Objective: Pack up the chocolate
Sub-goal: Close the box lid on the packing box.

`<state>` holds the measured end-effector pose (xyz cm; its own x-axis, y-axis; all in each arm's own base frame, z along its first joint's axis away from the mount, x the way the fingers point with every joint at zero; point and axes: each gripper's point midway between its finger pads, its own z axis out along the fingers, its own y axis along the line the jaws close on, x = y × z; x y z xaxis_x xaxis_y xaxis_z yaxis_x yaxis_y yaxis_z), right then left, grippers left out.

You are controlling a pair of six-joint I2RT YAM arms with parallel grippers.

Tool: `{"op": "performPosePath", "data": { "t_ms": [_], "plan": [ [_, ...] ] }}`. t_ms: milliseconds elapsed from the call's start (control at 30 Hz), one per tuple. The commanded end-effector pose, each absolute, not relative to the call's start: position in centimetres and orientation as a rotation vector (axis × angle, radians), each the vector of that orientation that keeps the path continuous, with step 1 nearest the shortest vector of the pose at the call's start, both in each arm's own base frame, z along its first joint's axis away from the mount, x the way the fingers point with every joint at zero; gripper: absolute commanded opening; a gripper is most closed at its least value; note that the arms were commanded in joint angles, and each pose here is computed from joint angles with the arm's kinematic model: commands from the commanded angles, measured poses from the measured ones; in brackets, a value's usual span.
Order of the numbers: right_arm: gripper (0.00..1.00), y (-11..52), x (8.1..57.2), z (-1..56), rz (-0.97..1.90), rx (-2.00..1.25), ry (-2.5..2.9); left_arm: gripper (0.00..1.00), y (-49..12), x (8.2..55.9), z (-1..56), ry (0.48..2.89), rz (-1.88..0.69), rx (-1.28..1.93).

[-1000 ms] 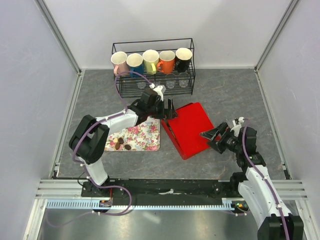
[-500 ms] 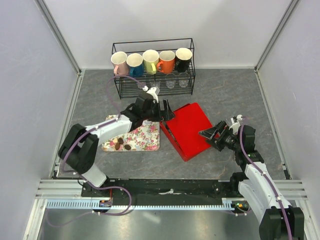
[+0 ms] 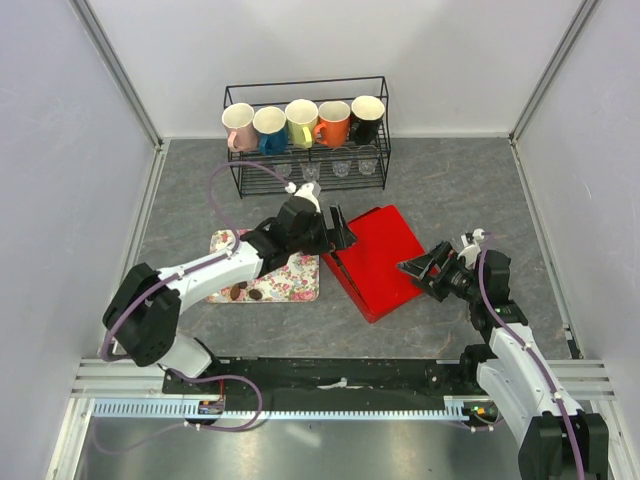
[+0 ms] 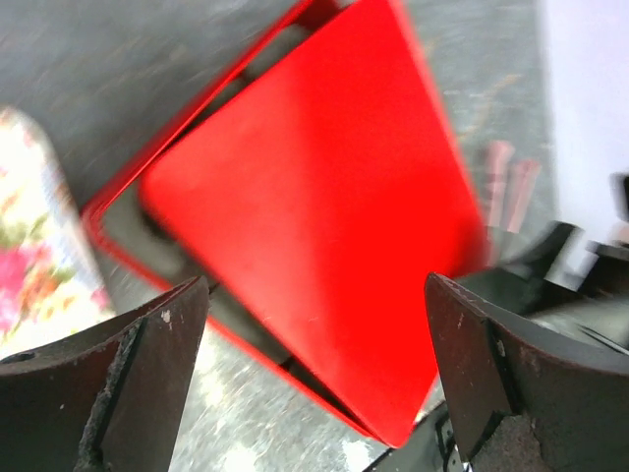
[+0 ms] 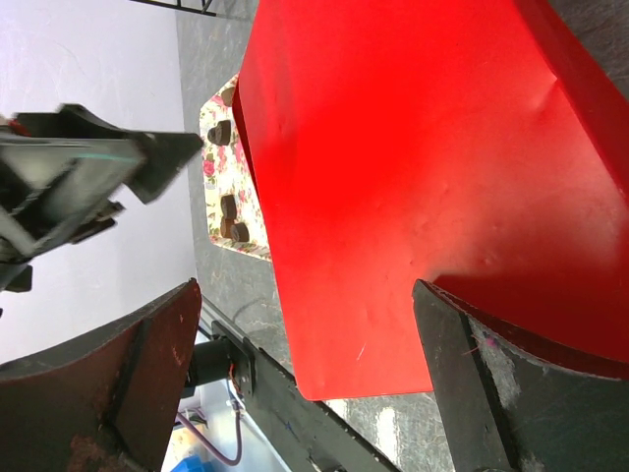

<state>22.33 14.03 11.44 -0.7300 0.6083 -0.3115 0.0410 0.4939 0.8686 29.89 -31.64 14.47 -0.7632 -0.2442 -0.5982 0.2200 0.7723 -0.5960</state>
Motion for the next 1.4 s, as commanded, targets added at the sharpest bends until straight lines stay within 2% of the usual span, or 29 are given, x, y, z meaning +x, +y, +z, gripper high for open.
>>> {"op": "performPosePath", "data": {
  "t_ms": [0, 267, 1000, 1367],
  "plan": [
    [0.98, 12.8, 20.4, 6.5, 1.075, 0.641, 2.300, 0.96, -30.8, 30.4, 13.2, 2.335, -0.736, -0.193],
    [0.98, 12.8, 20.4, 6.5, 1.073, 0.626, 2.294, 0.94, -32.2, 31.1, 11.9, 2.384, -0.661, -0.179],
    [0.98, 13.0, 20.7, 7.6, 1.092, 0.583, 2.267, 0.92, -32.6, 32.4, 10.4, 2.449, -0.477, -0.397],
    [0.98, 13.3, 20.9, 8.4, 1.099, 0.541, 2.259, 0.83, -32.5, 32.2, 8.9, 2.480, -0.421, -0.508]
  ]
}}
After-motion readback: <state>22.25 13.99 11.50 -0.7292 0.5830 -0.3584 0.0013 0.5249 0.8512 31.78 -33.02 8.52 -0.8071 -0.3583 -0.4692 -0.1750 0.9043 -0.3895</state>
